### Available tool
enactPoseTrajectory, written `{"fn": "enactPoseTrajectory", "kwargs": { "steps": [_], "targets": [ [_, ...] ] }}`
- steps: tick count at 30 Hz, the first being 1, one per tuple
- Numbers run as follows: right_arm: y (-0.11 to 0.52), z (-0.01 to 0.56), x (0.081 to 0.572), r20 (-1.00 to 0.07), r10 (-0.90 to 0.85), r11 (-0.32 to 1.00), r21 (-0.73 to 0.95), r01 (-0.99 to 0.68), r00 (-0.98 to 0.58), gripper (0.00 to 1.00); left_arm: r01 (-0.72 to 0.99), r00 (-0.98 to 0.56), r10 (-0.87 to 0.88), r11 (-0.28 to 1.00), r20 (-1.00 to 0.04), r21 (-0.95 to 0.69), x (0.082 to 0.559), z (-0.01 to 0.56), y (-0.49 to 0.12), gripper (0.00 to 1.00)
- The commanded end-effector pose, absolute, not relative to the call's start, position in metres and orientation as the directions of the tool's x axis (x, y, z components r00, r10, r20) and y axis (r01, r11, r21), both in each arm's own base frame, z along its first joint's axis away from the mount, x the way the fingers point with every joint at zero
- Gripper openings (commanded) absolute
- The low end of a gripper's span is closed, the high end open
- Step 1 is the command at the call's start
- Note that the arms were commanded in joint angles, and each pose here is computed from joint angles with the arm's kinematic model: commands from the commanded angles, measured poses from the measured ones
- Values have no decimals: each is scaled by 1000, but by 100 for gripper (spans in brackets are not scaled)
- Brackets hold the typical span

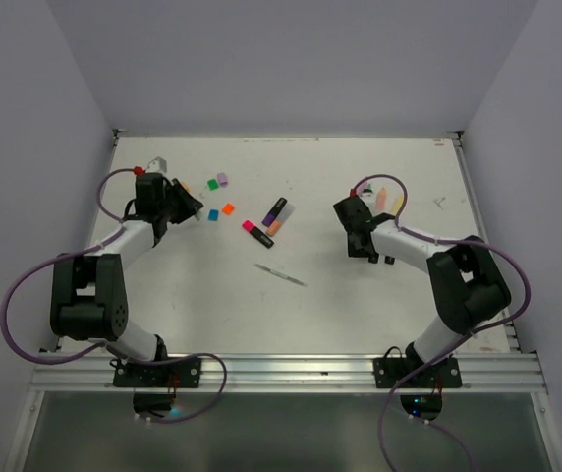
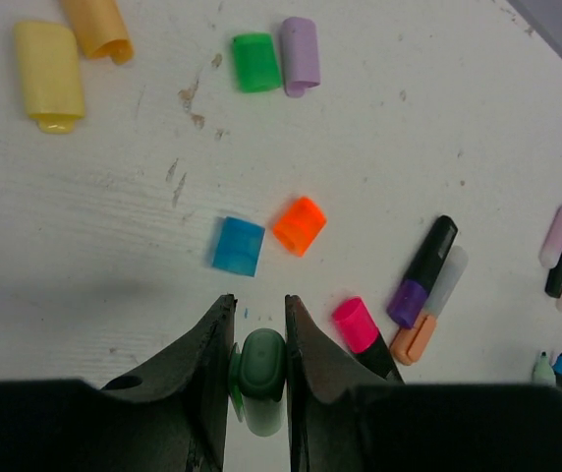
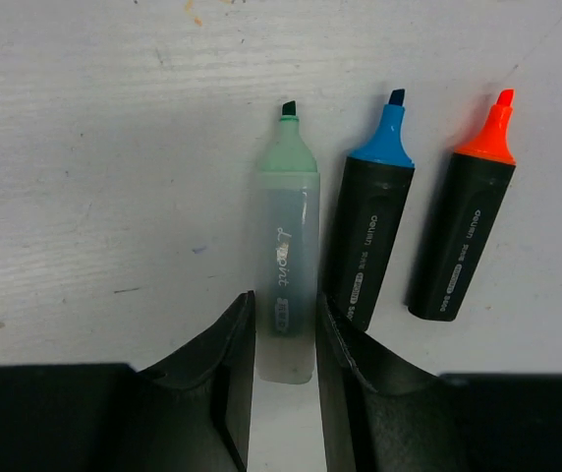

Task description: Open the pen caps

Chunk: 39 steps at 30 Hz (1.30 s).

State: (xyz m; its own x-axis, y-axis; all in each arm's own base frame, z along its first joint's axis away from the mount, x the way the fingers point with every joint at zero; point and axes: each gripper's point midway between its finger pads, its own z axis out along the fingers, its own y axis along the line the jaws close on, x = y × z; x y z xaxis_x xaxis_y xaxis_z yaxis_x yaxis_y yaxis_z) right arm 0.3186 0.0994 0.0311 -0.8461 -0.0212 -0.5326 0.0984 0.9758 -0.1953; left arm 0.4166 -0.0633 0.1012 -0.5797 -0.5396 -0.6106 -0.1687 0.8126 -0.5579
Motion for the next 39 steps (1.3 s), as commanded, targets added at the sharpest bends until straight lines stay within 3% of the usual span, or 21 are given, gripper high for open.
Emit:
{"fn": "enactPoseTrajectory", "kwargs": {
  "steps": [1, 6, 9, 16, 18, 19, 22, 27, 31, 39],
  "targets": [
    [86, 40, 331, -573, 14, 962, -216, 168, -819, 0, -192, -581, -501, 851, -641, -489, 411, 85, -50, 0],
    [77, 34, 330, -554, 15, 957, -234, 173, -832, 1, -226, -613, -493, 858, -618, -460, 410, 60, -47, 0],
    [78, 35, 330, -553, 11, 959, -231, 166, -833, 10, -224, -631, -483, 863, -607, -453, 416, 50, -48, 0],
    [94, 47, 339, -583, -4, 977, -174, 120, -813, 41, -219, -656, -470, 867, -591, -447, 425, 37, -50, 0],
    [103, 58, 343, -605, -31, 981, -171, 92, -796, 44, -225, -664, -465, 871, -585, -436, 427, 32, -49, 1],
    [105, 61, 345, -610, -44, 981, -177, 83, -791, 51, -228, -664, -464, 873, -587, -431, 428, 32, -47, 5],
    [120, 75, 352, -628, -84, 979, -197, 53, -774, 58, -233, -665, -464, 874, -586, -427, 431, 31, -46, 19],
    [186, 110, 365, -700, -225, 973, -200, -117, -677, 60, -250, -661, -469, 874, -586, -417, 431, 31, -43, 36],
    [263, 112, 365, -712, -264, 935, -24, -353, -651, 60, -274, -662, -470, 877, -584, -396, 428, 28, -38, 54],
    [354, 96, 370, -694, -348, 817, 105, -567, -630, 52, -279, -618, -492, 866, -613, -415, 429, 58, -36, 64]
  ]
}}
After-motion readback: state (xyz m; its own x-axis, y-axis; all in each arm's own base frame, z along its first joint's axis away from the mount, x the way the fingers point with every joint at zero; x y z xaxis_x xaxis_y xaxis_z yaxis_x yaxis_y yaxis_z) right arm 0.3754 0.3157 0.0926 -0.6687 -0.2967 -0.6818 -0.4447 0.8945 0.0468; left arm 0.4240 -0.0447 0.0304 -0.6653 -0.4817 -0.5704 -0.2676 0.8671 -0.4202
